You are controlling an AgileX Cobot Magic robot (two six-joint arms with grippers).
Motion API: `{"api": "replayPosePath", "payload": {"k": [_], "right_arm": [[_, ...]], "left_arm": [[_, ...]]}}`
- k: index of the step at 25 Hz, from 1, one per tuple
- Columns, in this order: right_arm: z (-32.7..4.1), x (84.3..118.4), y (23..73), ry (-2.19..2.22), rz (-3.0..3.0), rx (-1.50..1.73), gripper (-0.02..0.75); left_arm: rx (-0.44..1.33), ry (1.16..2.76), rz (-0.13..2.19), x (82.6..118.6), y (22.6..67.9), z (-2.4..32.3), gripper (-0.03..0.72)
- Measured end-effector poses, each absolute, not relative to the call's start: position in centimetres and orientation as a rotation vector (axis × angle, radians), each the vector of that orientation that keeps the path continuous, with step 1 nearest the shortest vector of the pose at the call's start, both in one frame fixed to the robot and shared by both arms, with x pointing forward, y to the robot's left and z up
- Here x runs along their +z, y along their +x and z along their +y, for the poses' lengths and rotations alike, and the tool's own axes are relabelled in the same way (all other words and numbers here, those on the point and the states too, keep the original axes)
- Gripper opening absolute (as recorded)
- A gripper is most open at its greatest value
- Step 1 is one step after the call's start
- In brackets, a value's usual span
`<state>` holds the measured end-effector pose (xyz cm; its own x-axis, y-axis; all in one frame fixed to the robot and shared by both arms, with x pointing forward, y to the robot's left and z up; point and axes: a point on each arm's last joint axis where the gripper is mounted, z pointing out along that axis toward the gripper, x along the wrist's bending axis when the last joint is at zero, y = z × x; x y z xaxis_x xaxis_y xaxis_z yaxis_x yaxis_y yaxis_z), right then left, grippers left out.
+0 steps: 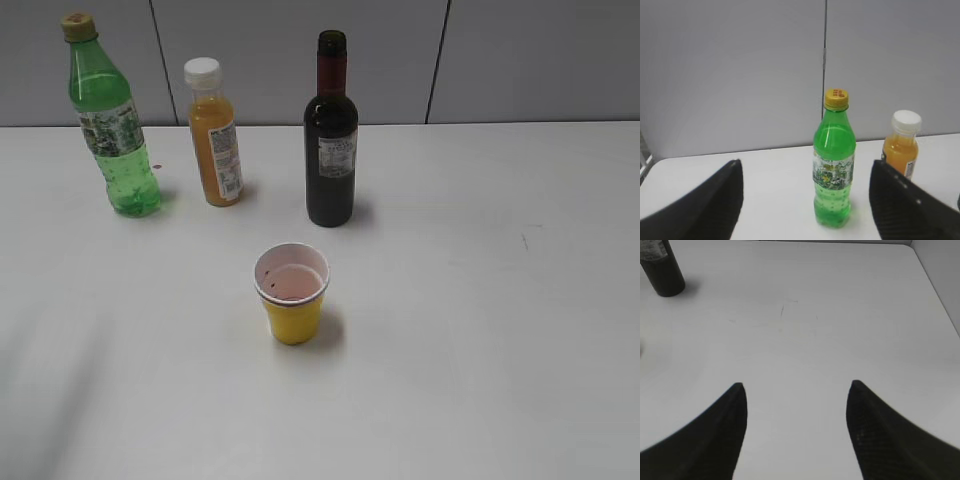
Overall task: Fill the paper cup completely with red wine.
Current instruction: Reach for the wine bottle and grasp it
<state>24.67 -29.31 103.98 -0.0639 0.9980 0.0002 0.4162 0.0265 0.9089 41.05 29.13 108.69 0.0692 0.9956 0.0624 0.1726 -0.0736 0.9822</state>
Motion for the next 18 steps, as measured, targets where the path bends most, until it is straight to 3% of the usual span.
{"api": "replayPosePath", "payload": {"k": [18], "right_arm": [[-29.3,104.0,24.7,1.480,1.577,1.018,0.477]], "left_arm": [[0.984,1.605,1.044,102.2,48.3,22.3,0.589]]}}
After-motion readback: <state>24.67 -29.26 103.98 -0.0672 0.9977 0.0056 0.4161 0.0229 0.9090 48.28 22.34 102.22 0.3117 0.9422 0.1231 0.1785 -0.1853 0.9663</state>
